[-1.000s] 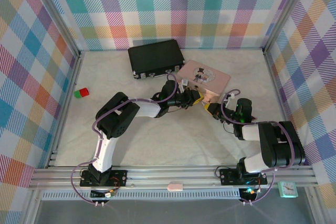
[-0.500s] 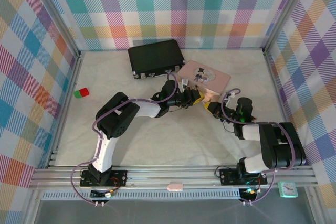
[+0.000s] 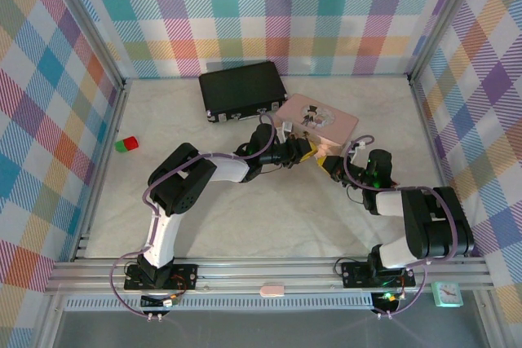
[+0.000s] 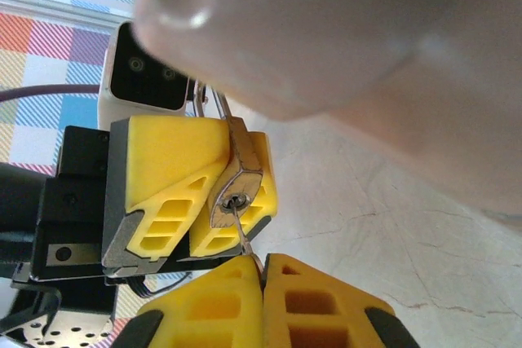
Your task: Unlock the padlock with the key
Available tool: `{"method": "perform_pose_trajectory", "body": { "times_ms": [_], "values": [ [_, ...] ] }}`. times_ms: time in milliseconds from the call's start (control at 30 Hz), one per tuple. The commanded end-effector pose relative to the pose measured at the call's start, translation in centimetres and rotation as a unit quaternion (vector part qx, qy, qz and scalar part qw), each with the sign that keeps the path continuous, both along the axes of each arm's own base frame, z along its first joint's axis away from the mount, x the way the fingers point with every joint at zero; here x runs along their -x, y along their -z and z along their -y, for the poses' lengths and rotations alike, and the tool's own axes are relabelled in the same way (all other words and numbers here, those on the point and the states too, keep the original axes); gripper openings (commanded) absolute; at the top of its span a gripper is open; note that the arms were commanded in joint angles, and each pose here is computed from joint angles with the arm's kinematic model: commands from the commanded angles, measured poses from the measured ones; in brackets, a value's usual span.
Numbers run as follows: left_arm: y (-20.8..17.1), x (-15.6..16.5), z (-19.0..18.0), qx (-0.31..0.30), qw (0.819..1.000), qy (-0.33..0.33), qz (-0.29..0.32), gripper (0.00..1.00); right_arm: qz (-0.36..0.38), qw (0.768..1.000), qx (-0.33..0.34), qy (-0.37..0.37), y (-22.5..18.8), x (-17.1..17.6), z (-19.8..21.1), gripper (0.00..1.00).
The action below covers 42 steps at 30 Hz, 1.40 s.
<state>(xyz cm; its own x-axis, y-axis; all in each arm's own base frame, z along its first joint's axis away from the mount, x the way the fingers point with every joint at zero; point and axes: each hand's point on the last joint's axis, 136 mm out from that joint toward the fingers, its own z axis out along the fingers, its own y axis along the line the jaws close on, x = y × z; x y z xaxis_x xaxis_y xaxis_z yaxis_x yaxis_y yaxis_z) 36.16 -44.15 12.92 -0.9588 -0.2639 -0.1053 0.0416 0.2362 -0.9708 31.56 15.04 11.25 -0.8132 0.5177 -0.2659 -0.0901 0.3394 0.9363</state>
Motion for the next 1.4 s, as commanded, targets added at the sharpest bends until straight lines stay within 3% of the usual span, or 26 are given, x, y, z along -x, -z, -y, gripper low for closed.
{"method": "perform_pose_trajectory", "body": {
  "times_ms": [0, 367, 600, 800, 1133, 1367],
  "values": [
    [-5.8, 1.1, 0.6, 0.059, 0.995, 0.032, 0.072, 0.00, 0.011, 0.999, -0.043, 0.010, -2.0, -1.6, 0.0, 0.00],
    [-7.1, 3.1, 1.5, 0.085, 0.993, 0.052, 0.065, 0.00, -0.038, 0.991, -0.121, 0.032, -1.6, -3.5, 0.0, 0.00],
    [-7.4, 4.1, 2.2, 0.091, 0.991, 0.073, 0.061, 0.00, -0.049, 0.995, -0.066, 0.063, -0.5, -4.2, 0.9, 0.00],
    [-7.4, 5.3, 3.8, 0.098, 0.989, 0.097, 0.053, 0.00, -0.063, 0.987, -0.066, 0.128, -1.4, -4.4, 1.4, 0.00],
    [-7.7, 5.0, 4.2, 0.105, 0.989, 0.083, 0.059, 0.00, -0.081, 0.986, -0.010, 0.146, -1.1, -4.1, 1.5, 0.00],
    [-5.6, 1.3, 2.4, 0.075, 0.996, -0.013, 0.049, 0.00, -0.088, 0.984, 0.017, 0.151, -0.5, -2.7, 2.2, 0.19]
  ]
}}
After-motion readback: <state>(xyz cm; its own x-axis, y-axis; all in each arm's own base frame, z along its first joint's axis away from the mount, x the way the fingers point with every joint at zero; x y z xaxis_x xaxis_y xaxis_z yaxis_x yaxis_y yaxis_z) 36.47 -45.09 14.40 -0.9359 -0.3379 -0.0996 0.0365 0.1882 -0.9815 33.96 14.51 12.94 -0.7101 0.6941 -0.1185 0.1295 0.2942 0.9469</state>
